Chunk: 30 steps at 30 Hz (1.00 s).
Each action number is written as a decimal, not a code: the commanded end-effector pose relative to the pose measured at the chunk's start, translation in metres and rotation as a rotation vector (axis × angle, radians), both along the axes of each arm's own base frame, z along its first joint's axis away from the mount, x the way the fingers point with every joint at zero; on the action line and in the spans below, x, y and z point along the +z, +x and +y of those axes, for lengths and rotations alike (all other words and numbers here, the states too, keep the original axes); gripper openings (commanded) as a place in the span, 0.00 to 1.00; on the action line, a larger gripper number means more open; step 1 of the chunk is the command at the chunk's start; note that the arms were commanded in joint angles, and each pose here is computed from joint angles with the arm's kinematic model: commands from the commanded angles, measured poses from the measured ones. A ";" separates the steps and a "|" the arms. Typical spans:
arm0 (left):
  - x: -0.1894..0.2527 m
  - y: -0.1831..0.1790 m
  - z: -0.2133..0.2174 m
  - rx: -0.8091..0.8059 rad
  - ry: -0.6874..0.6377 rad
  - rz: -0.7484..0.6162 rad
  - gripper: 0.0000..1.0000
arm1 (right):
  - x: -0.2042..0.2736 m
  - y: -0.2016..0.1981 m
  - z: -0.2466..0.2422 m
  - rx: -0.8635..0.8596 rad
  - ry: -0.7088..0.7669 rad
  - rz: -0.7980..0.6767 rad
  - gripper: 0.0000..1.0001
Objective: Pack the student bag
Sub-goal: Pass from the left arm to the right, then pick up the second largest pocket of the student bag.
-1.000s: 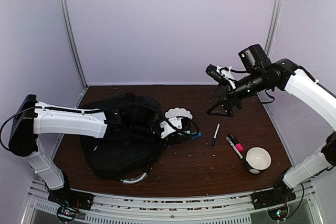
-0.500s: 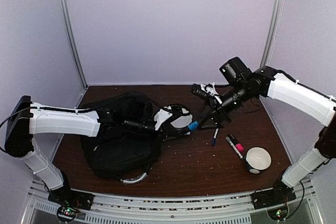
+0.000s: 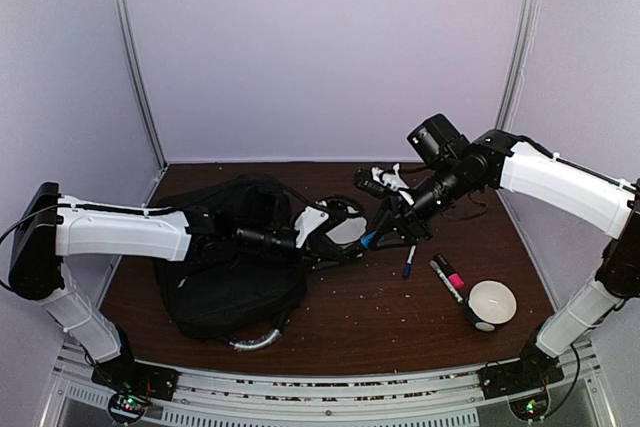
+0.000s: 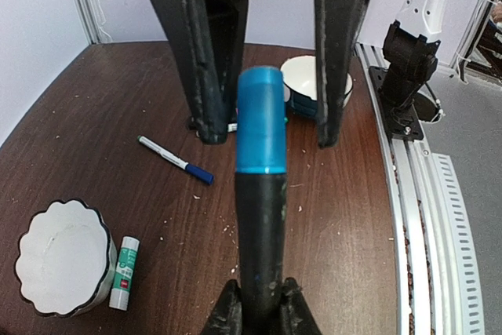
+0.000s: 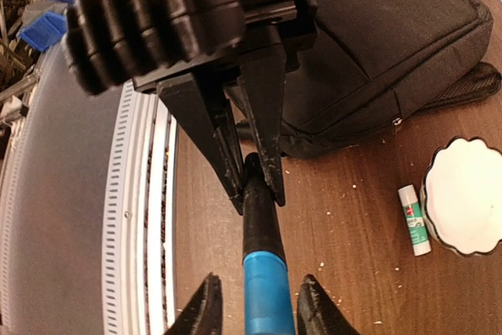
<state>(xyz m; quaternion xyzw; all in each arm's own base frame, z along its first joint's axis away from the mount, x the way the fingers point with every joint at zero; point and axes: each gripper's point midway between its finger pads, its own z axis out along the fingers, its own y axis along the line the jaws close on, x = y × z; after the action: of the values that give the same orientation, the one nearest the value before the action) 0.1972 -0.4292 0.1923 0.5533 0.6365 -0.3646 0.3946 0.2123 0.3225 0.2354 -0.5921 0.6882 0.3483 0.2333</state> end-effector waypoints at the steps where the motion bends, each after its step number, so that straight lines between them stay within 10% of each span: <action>1: 0.027 -0.003 -0.004 -0.023 -0.081 -0.024 0.04 | -0.008 -0.002 0.000 0.014 -0.021 -0.007 0.27; 8: 0.028 0.001 -0.005 -0.001 -0.080 -0.023 0.07 | -0.013 -0.004 0.000 0.026 -0.035 0.008 0.05; 14: 0.021 0.022 0.004 0.141 -0.021 -0.010 0.44 | -0.015 -0.004 -0.001 0.025 -0.042 0.007 0.00; 20: 0.013 0.016 0.047 0.231 0.112 -0.021 0.53 | -0.022 0.002 -0.004 -0.004 -0.065 -0.020 0.00; 30: -0.039 0.033 0.197 0.697 0.636 -0.113 0.54 | -0.014 0.016 0.002 -0.076 -0.029 -0.048 0.00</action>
<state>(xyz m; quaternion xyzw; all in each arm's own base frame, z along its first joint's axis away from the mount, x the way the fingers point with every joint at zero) 0.2224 -0.3104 0.2015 0.4532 0.7819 -0.1450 0.4028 0.2196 0.3213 0.2142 -0.5870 0.7057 0.3248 0.2280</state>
